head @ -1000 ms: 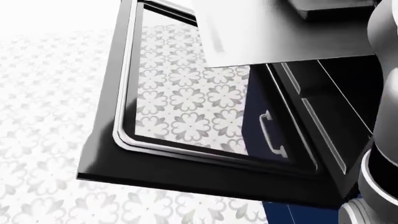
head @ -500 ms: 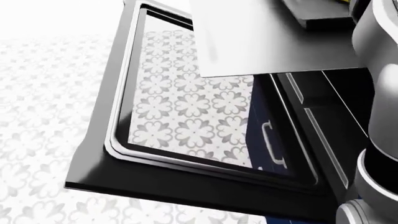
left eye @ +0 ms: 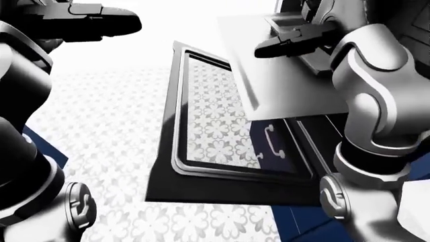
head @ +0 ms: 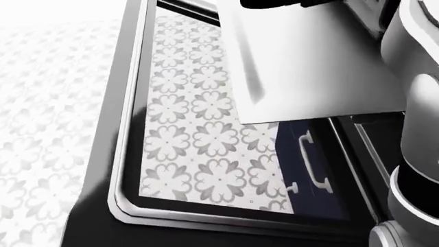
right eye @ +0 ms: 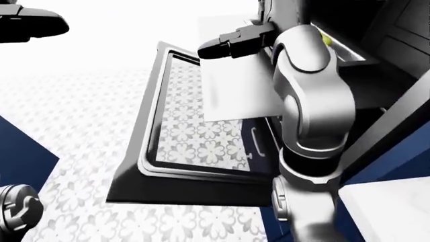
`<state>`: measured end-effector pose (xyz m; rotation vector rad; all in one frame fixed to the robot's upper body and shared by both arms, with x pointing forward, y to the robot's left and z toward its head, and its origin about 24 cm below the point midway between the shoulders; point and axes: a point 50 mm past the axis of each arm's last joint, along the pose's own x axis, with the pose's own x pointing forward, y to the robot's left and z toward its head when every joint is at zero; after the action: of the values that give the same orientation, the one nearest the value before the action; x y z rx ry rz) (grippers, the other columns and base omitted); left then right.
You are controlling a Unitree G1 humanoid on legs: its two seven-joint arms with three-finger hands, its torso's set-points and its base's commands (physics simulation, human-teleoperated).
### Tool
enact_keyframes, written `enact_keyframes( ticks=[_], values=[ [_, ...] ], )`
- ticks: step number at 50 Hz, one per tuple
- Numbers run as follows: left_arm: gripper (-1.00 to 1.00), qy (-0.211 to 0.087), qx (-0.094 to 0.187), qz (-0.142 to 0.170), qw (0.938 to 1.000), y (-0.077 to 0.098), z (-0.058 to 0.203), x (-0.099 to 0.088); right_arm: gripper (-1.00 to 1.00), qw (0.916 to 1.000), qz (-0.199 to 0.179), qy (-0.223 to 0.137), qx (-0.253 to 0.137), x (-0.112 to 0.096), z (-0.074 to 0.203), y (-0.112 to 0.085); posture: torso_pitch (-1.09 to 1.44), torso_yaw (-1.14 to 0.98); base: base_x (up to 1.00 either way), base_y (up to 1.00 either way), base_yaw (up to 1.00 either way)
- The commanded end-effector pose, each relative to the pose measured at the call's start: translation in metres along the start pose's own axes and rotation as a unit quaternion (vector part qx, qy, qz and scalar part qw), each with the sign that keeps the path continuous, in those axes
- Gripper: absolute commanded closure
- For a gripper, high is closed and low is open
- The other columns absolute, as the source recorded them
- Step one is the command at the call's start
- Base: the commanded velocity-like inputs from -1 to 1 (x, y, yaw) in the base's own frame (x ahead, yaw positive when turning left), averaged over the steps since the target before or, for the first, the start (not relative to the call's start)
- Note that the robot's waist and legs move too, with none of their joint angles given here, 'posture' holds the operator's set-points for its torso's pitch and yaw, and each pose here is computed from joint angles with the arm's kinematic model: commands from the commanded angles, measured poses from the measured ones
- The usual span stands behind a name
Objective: Pick the corn from the top rack in the oven and place it on the plate on the counter.
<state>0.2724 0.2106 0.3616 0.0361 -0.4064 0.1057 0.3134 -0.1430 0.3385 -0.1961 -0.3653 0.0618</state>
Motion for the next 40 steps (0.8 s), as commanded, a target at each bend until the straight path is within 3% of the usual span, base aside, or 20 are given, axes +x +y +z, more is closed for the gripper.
enact_keyframes(
  ticks=[1, 9, 15, 21, 27, 40],
  values=[
    [-1.0, -0.056, -0.004, -0.005, 0.9984, -0.001, 0.02, -0.005, -1.0, 0.998, -0.03, -0.056, -0.005, -0.005, 0.023, -0.011, 0.0, 0.0, 0.0, 0.0, 0.0],
    [-1.0, -0.058, 0.0, -0.003, 0.9983, 0.001, 0.023, -0.003, -1.0, 0.9976, -0.038, -0.057, -0.01, -0.004, 0.033, -0.015, 0.0, 0.0, 0.0, 0.0, 0.0],
    [-1.0, -0.057, -0.001, 0.001, 0.9983, 0.004, 0.02, 0.0, -1.0, 0.9968, -0.037, -0.062, -0.035, 0.0, 0.078, -0.016, 0.0, 0.0, 0.0, 0.0, 0.0],
    [-1.0, -0.059, -0.002, 0.003, 0.9982, 0.005, 0.02, -0.001, -1.0, 0.996, -0.028, -0.066, -0.053, 0.013, 0.105, -0.015, 0.0, 0.0, 0.02, 0.0, 0.0],
    [-1.0, -0.061, -0.001, 0.002, 0.9982, 0.005, 0.022, -0.001, -1.0, 0.9952, -0.032, -0.067, -0.063, 0.02, 0.117, -0.019, 0.0, 0.0, 0.33, 0.0, 0.0],
    [-1.0, -0.062, -0.002, 0.002, 0.9981, 0.005, 0.023, -0.003, -1.0, 0.9946, -0.046, -0.054, -0.077, 0.022, 0.115, -0.021, 0.0, 0.0, 0.34, 0.0, 0.0]
  ],
)
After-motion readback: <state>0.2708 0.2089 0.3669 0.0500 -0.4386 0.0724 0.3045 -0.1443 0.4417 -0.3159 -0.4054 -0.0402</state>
